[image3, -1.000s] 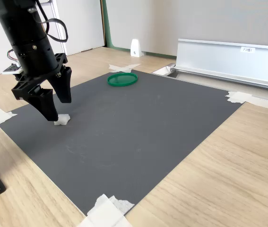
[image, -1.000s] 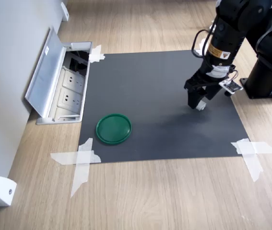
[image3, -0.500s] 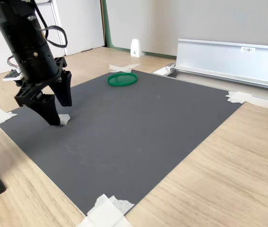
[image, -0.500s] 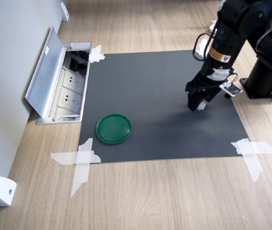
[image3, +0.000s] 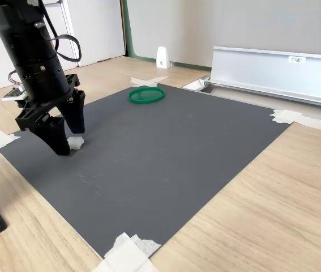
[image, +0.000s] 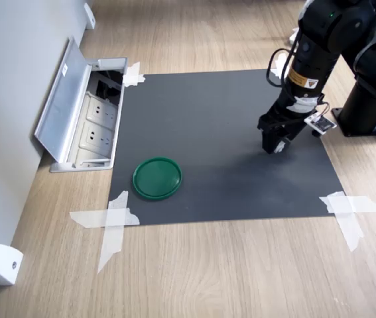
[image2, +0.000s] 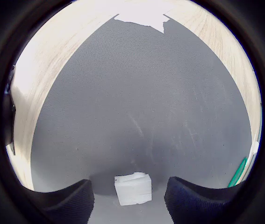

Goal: Grasp a white terminal and put it on the green lid.

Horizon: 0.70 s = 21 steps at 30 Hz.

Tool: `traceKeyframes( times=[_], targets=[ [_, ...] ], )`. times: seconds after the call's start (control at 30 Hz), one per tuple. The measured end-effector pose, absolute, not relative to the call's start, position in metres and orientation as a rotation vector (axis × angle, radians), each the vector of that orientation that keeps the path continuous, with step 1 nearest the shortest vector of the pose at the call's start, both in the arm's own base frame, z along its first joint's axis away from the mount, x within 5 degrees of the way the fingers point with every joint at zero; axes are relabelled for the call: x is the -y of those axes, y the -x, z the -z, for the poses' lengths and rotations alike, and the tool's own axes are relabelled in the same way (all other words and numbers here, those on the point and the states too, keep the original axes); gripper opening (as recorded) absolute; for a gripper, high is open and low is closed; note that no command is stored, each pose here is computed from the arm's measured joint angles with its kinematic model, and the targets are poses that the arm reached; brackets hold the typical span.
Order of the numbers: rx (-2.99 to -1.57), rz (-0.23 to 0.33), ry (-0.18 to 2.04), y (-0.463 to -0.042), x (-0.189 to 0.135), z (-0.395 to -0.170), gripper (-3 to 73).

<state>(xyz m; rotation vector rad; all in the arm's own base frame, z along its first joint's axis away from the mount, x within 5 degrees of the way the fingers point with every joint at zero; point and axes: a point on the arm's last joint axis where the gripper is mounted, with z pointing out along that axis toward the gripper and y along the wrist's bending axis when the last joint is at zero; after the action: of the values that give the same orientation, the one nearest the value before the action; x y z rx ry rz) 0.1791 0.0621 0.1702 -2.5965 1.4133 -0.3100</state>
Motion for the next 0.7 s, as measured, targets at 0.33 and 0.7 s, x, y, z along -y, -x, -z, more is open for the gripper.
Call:
traceKeyframes(
  times=[0.33,0.7],
  targets=[
    [-1.406,0.318,2.601,-0.1795,-0.0619,-0.1703,47.3],
    [-1.406,0.318,2.6,-0.1795,-0.0619,-0.1703,26.0]
  ],
)
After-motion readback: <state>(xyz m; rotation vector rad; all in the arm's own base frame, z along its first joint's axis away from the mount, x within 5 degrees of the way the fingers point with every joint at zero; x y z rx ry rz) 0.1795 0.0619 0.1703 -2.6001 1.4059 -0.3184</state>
